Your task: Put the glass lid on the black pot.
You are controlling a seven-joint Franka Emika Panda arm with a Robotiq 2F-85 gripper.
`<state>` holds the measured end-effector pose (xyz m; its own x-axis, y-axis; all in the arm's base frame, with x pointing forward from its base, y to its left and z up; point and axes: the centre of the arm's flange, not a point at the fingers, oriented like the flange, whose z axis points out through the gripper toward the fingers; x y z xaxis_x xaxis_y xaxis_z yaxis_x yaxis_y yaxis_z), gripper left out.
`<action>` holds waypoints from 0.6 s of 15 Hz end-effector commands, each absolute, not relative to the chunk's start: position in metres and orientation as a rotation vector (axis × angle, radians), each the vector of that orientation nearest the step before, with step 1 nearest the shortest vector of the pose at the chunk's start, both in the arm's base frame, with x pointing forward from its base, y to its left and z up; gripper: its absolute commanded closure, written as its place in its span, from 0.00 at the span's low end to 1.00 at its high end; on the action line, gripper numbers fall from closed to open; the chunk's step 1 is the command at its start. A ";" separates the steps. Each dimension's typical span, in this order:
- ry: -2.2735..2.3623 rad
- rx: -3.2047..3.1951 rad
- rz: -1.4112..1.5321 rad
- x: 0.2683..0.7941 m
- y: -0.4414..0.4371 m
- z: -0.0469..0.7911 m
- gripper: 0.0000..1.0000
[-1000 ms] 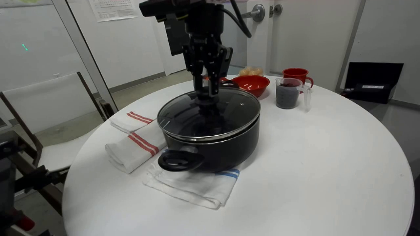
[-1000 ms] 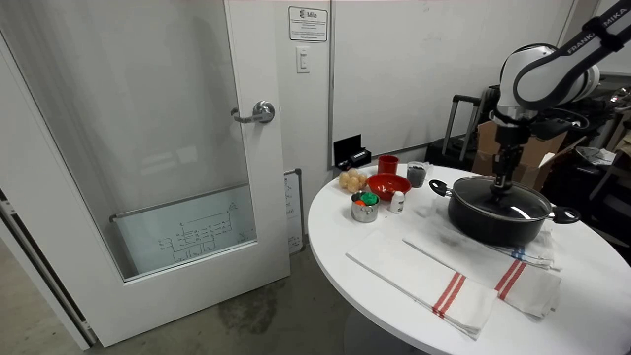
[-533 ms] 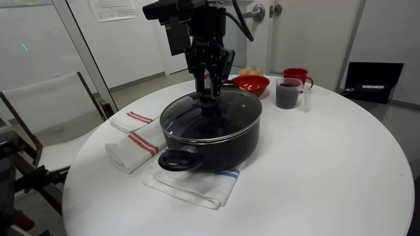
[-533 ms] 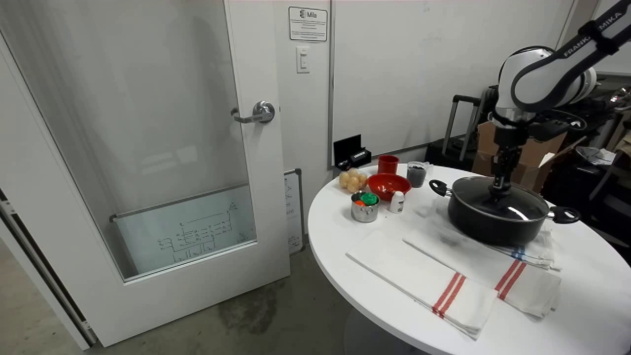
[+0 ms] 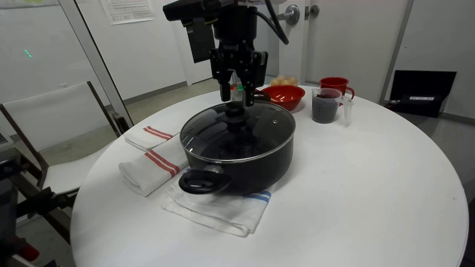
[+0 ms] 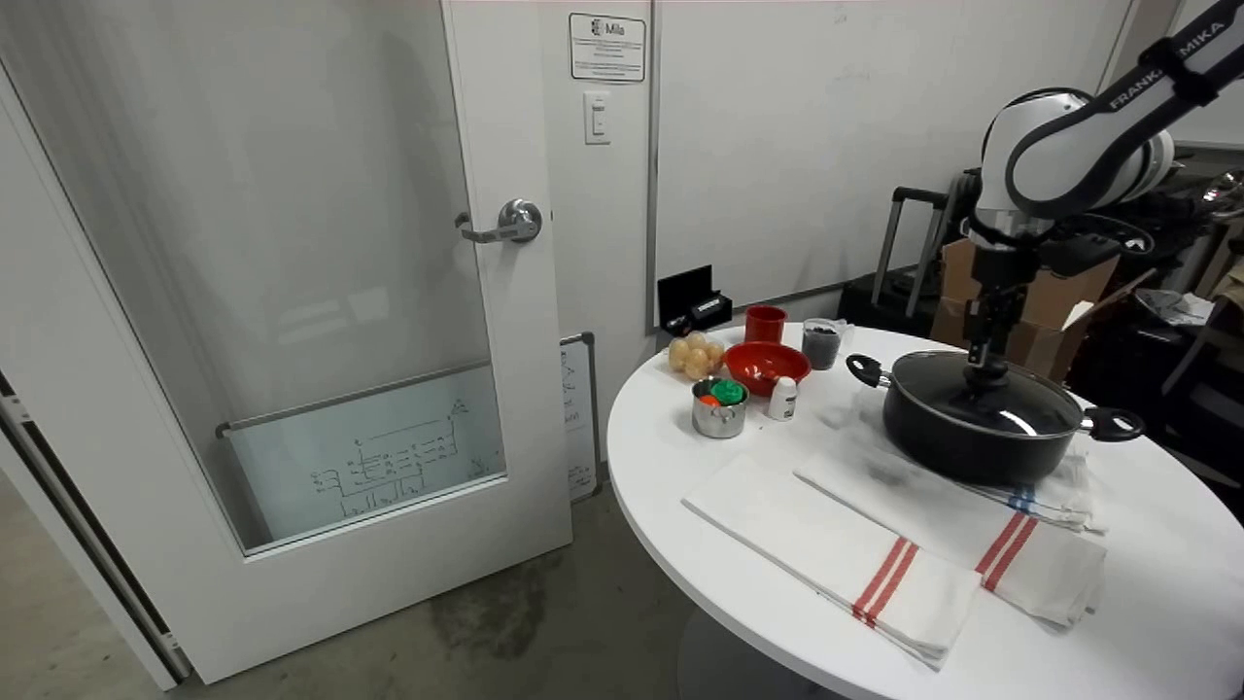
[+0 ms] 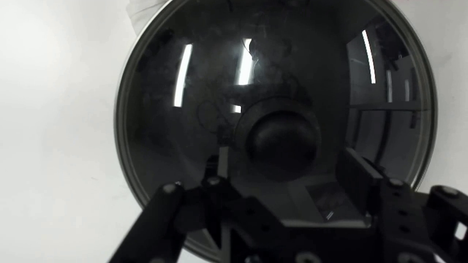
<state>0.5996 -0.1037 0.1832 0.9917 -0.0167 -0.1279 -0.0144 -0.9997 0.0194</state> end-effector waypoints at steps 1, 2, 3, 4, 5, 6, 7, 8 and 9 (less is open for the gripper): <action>-0.050 3.125 -0.151 0.604 -0.102 0.200 0.01; -0.049 3.126 -0.141 0.604 -0.101 0.204 0.00; -0.046 3.123 -0.128 0.604 -0.099 0.209 0.00; -0.041 3.125 -0.116 0.603 -0.097 0.214 0.00; -0.035 3.123 -0.107 0.603 -0.094 0.219 0.00; -0.027 3.123 -0.095 0.602 -0.091 0.224 0.00; -0.016 3.125 -0.082 0.601 -0.087 0.230 0.00; -0.008 3.125 -0.069 0.600 -0.084 0.234 0.00; -0.006 3.127 -0.058 0.600 -0.081 0.238 0.00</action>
